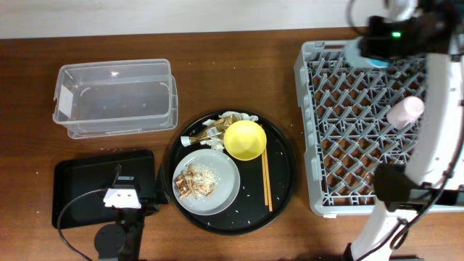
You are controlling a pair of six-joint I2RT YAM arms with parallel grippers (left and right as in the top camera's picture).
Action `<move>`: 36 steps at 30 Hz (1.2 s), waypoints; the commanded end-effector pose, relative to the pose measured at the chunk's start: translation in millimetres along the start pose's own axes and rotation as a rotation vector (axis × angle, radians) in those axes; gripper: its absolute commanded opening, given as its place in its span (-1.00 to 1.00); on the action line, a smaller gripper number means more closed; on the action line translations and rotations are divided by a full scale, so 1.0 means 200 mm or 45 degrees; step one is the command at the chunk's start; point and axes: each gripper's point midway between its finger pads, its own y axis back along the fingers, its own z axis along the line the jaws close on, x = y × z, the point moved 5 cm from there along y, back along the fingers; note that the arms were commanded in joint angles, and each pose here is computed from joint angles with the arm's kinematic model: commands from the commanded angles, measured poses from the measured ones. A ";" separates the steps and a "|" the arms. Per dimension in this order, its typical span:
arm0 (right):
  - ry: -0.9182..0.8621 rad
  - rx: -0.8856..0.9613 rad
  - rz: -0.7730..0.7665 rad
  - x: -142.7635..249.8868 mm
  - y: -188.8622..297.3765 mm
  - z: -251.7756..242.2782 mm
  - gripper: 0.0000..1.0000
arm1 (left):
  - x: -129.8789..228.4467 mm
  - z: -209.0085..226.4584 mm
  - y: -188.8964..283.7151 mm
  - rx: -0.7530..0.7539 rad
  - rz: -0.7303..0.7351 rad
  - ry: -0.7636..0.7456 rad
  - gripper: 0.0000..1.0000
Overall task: Sort waste into correct bins and load items into the dishwasher rack
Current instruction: 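Carry the blue cup to the rack and set it beside the pink cup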
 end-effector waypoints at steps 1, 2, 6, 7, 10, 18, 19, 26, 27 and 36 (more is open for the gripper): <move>-0.063 -0.043 0.060 0.08 0.06 -0.13 -0.92 | 0.01 0.00 0.00 -0.001 0.005 -0.019 1.00; -0.082 -0.033 0.083 0.11 0.06 -0.18 -0.92 | 0.01 0.00 0.00 -0.001 0.005 -0.019 0.99; -0.081 -0.186 0.140 0.24 0.08 -0.34 -0.91 | 0.01 0.00 0.00 -0.001 0.005 -0.019 0.99; -0.080 -0.250 0.132 0.25 0.09 -0.36 -0.92 | 0.01 0.00 0.00 -0.001 0.005 -0.019 0.99; -0.087 -0.525 0.051 0.29 0.08 -0.46 -0.91 | 0.01 0.00 0.00 -0.001 0.005 -0.019 1.00; -0.128 -0.901 -0.217 0.50 -0.14 -0.73 -0.91 | 0.01 0.00 0.00 -0.001 0.005 -0.019 0.99; -0.153 -0.919 -0.246 0.53 -0.18 -0.76 -0.91 | 0.01 0.00 0.00 -0.001 0.005 -0.019 0.99; -0.174 -1.002 -0.423 0.67 -0.38 -0.87 -0.92 | 0.01 0.00 0.00 -0.001 0.005 -0.019 0.99; -0.164 -0.997 -0.428 0.68 -0.40 -0.88 -0.91 | 0.01 0.00 0.00 -0.001 0.005 -0.019 0.99; -0.310 -0.990 -0.334 0.75 -0.62 -1.00 -0.92 | 0.01 0.00 0.00 -0.001 0.005 -0.019 0.99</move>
